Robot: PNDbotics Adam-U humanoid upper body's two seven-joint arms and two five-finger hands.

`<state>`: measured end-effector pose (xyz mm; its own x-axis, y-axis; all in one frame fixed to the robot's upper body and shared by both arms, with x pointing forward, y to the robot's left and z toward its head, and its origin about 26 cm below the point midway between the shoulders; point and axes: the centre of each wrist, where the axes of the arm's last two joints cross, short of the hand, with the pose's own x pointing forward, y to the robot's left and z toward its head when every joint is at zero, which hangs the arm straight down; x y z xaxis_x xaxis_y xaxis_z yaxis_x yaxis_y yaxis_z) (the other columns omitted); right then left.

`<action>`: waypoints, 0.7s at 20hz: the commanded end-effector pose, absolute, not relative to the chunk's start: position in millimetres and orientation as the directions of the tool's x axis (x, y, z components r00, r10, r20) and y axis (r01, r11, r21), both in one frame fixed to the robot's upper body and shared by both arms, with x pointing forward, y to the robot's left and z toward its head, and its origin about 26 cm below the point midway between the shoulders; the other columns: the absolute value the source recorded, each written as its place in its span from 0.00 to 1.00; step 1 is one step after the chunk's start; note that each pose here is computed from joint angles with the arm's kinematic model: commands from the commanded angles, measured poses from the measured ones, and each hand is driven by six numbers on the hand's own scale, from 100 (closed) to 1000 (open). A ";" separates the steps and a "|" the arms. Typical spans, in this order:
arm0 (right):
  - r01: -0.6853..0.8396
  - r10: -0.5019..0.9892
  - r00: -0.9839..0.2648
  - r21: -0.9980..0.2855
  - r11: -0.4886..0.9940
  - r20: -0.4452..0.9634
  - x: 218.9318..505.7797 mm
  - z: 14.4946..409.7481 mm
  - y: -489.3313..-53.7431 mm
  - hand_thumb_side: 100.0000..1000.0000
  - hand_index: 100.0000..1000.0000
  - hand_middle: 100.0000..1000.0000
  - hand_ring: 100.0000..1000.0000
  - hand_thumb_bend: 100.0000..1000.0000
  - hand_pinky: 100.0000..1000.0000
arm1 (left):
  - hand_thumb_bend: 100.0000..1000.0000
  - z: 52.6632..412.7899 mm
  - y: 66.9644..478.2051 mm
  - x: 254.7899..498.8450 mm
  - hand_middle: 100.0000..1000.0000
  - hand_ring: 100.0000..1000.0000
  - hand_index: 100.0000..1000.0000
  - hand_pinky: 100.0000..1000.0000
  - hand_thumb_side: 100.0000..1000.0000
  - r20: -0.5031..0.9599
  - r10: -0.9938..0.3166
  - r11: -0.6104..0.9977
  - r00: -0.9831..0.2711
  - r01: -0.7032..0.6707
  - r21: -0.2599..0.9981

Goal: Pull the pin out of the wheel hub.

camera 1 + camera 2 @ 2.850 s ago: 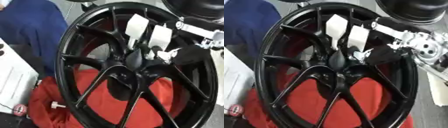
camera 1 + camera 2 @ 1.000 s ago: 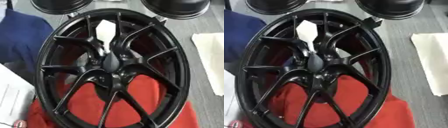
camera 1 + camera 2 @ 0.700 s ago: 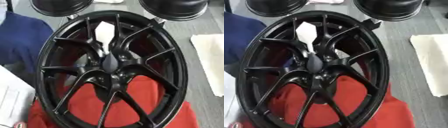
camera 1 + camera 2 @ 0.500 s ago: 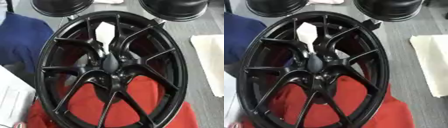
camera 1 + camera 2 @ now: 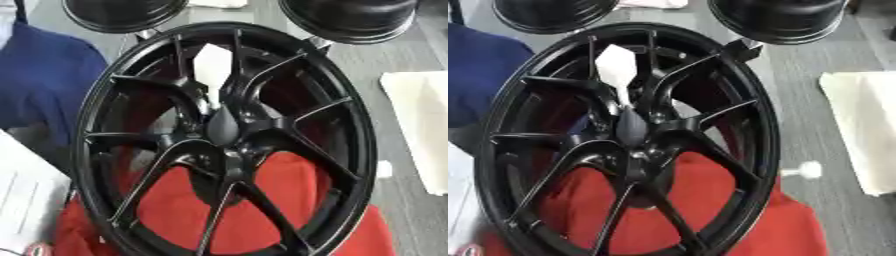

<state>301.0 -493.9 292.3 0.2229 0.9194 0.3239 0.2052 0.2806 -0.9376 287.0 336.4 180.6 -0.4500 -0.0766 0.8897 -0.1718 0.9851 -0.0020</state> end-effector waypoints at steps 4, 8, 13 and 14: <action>0.453 0.892 0.171 -0.838 0.306 0.418 294.4 324.6 -485.2 0.56 0.80 0.73 0.88 0.00 0.83 | 0.00 188.6 338.2 284.9 0.71 0.76 0.71 0.83 0.76 0.879 -0.093 0.985 -0.469 -0.170 0.013; 0.497 0.851 0.000 -0.739 0.456 0.525 297.2 327.6 -468.7 0.60 0.75 0.68 0.83 0.00 0.81 | 0.00 190.0 337.3 285.4 0.71 0.76 0.71 0.83 0.76 0.876 -0.091 0.986 -0.473 -0.164 0.014; 0.430 0.753 -0.223 -0.631 0.645 0.619 303.5 335.4 -443.9 0.59 0.72 0.65 0.81 0.00 0.80 | 0.00 193.1 334.9 286.3 0.71 0.76 0.71 0.83 0.76 0.872 -0.088 0.989 -0.481 -0.149 0.017; 0.418 0.740 -0.248 -0.620 0.664 0.625 304.5 337.0 -439.3 0.59 0.72 0.64 0.80 0.00 0.80 | 0.00 193.9 334.5 286.4 0.71 0.76 0.71 0.83 0.76 0.871 -0.088 0.989 -0.483 -0.146 0.019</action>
<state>308.9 -445.0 322.0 -0.1950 0.7445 0.6385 0.4187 0.6519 -0.6322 288.3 334.6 183.0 -0.4554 -0.0718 0.8874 -0.1602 0.9871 -0.0023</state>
